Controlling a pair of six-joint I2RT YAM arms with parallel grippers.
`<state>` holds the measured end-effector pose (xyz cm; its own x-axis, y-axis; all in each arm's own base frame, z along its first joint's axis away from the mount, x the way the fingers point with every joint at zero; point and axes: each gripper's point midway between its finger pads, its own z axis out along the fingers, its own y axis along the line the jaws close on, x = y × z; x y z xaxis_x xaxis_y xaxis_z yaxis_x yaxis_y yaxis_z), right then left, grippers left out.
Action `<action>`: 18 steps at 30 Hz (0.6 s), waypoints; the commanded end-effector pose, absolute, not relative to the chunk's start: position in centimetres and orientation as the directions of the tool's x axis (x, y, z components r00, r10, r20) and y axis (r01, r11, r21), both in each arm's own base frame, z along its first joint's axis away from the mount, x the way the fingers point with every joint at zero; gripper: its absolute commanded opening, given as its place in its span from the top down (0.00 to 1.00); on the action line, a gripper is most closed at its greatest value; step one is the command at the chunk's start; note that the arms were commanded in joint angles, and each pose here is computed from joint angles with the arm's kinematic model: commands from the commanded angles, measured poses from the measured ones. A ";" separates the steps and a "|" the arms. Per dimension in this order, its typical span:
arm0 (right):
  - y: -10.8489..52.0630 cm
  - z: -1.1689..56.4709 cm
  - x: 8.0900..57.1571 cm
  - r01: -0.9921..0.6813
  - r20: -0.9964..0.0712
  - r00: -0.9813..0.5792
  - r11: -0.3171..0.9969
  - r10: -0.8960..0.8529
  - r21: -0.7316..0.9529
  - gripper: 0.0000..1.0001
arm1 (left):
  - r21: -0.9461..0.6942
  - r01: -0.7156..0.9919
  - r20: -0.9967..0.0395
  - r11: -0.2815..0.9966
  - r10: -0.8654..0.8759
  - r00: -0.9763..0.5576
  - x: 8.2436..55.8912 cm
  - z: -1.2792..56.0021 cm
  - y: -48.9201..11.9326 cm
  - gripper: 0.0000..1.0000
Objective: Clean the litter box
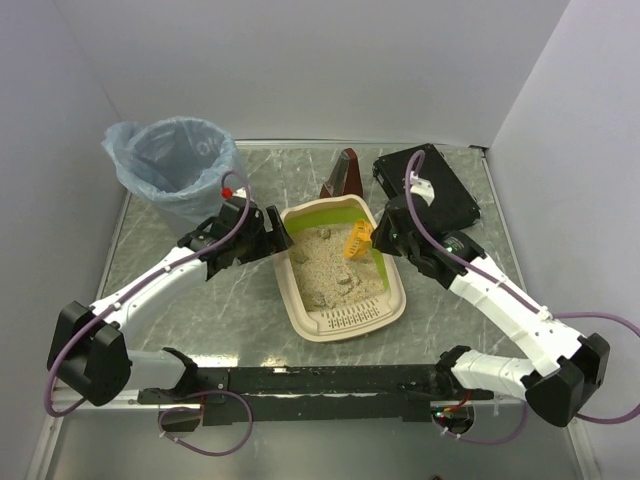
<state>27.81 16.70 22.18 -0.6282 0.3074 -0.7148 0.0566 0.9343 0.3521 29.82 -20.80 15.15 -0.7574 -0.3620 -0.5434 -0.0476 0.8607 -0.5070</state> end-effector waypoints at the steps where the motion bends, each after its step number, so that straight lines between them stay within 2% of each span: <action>1: 16.5 23.4 30.3 0.109 -0.771 -0.520 0.924 0.367 0.366 1.00 | -0.520 -0.056 -0.536 0.852 -0.377 -0.756 29.8 15.4 -21.6 0.03; 6: 17.3 21.4 30.9 0.130 -0.746 -0.538 0.913 0.393 0.387 1.00 | -0.555 -0.057 -0.508 0.830 -0.393 -0.767 29.6 15.0 -22.8 0.03; 12: 19.0 19.8 31.5 0.110 -0.719 -0.560 0.897 0.411 0.427 1.00 | -0.504 -0.143 -0.477 0.851 -0.413 -0.776 29.2 12.9 -22.1 0.03; 18: 20.0 18.2 32.2 0.111 -0.700 -0.588 0.898 0.404 0.425 1.00 | -0.510 -0.152 -0.460 0.847 -0.418 -0.783 28.5 11.4 -22.2 0.03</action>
<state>31.08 18.66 17.95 -0.6037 0.3721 -0.7050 0.1302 0.9185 0.3733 28.64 -22.16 12.14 -0.7915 -0.3902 -0.4704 -0.1266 0.8576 -0.4984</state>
